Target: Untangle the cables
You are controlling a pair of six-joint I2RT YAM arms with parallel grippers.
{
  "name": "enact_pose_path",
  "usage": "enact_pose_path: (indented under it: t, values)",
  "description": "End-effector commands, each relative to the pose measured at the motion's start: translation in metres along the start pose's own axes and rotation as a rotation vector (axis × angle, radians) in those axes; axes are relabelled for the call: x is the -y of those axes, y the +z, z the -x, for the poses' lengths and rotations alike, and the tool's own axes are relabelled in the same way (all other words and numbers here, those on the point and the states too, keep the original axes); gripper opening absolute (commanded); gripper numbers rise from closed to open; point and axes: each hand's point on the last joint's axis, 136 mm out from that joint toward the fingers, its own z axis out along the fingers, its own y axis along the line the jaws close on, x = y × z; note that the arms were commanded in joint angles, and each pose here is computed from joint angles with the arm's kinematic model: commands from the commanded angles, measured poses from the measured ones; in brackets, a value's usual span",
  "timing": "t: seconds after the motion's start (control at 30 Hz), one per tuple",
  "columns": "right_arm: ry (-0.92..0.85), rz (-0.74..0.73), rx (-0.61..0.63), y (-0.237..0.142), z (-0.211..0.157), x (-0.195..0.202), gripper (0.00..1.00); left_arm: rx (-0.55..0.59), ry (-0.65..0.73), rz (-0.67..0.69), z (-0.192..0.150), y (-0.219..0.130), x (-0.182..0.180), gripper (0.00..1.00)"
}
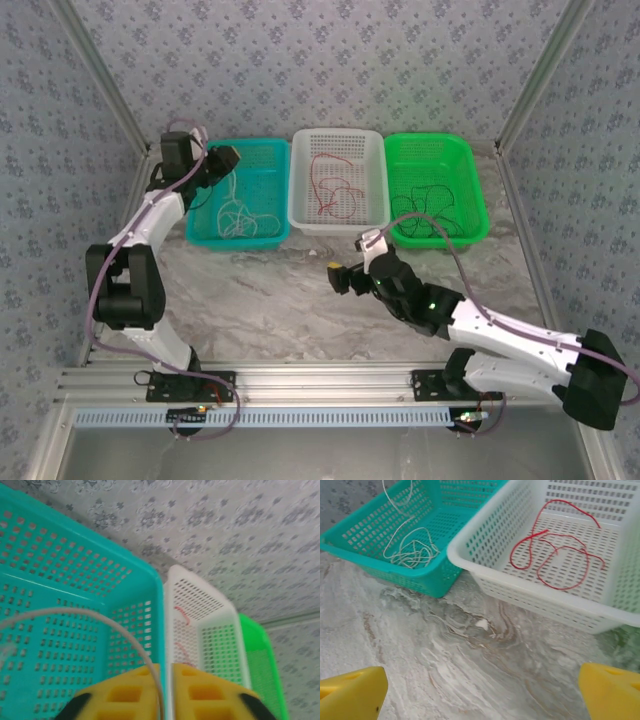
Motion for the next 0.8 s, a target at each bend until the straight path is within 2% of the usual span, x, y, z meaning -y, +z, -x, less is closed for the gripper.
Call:
enact_pose_path:
  t: [0.0, 0.3, 0.53, 0.77]
  values:
    - [0.002, -0.099, -0.051, -0.009, -0.016, 0.027, 1.0, -0.058, 0.04, 0.055, -0.018, 0.011, -0.014, 0.5]
    - [0.027, -0.246, -0.027, -0.047, -0.02, 0.079, 1.0, -0.083, 0.149, 0.172, -0.033, 0.008, -0.012, 0.99]
    - [0.053, -0.294, 0.017, -0.071, -0.014, 0.103, 1.0, -0.107, 0.248, 0.317, -0.035, -0.008, -0.018, 0.99]
    - [0.039, -0.339, -0.012, -0.077, -0.014, 0.116, 1.0, -0.136, 0.425, 0.467, -0.042, -0.016, -0.019, 1.0]
